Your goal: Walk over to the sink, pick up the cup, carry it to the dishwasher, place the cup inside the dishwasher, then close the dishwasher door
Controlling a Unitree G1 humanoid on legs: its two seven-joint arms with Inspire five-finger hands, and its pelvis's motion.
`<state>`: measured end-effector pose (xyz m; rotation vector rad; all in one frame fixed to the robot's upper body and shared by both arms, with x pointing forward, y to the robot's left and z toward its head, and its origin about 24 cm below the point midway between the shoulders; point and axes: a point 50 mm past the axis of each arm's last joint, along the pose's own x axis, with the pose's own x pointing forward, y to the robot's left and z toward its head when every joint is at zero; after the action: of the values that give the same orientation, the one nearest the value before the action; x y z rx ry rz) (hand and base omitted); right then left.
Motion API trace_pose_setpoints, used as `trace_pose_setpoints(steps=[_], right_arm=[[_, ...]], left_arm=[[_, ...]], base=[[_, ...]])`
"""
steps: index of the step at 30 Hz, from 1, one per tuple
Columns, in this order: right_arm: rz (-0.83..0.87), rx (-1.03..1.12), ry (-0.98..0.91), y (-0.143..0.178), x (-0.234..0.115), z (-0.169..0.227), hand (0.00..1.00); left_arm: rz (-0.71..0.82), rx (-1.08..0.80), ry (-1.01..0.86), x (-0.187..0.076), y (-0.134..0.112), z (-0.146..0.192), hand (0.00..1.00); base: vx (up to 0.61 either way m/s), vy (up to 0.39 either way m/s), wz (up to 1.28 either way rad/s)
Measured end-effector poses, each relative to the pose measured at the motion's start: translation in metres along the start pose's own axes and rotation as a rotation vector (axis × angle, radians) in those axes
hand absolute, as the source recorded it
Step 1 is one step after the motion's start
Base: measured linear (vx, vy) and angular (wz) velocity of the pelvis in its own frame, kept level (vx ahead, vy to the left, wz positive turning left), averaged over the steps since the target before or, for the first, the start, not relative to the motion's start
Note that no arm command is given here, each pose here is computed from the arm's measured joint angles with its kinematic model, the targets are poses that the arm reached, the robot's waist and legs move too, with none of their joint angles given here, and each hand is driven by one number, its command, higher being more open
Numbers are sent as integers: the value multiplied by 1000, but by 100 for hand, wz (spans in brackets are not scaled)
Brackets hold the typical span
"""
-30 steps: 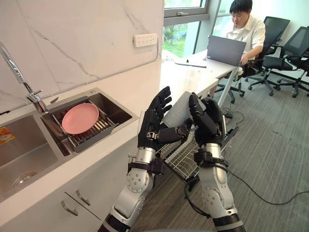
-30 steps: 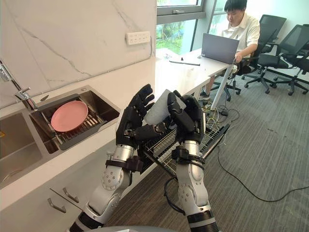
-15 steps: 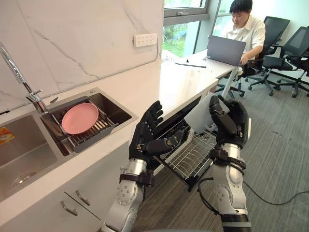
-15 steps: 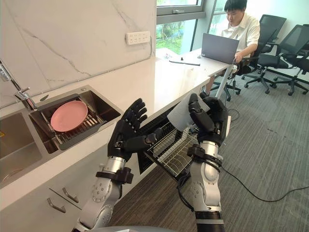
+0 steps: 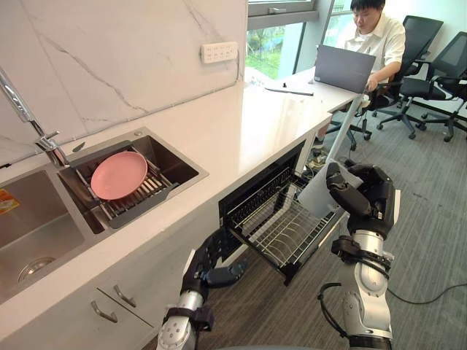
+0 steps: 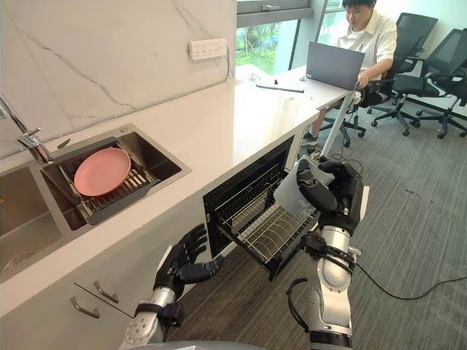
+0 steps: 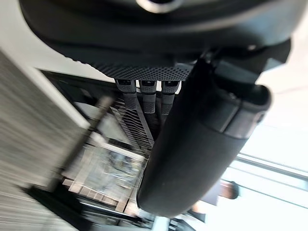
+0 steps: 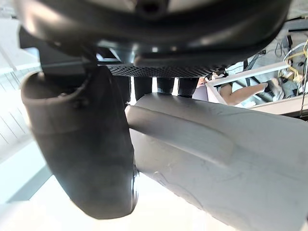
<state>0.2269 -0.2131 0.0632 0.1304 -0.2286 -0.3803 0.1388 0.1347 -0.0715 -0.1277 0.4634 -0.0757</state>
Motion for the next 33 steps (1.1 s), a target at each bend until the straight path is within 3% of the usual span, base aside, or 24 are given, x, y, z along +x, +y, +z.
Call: trace_pose_setpoints(steps=[11, 15, 23, 33], right_arm=[[-13, -181, 185, -17, -2, -40, 30], [4, -240, 152, -13, 14, -35, 30], [57, -345, -26, 8, 81, 3, 30], [55, -465, -81, 17, 121, 26, 30]], left_arm=[[234, 66, 307, -23, 55, -62, 90], [307, 64, 301, -16, 67, -58, 90], [363, 46, 230, 7, 72, -40, 90], [425, 5, 166, 17, 77, -28, 90]], base=[[2, -8, 9], [-10, -1, 16], [-78, 2, 12], [-26, 2, 1]])
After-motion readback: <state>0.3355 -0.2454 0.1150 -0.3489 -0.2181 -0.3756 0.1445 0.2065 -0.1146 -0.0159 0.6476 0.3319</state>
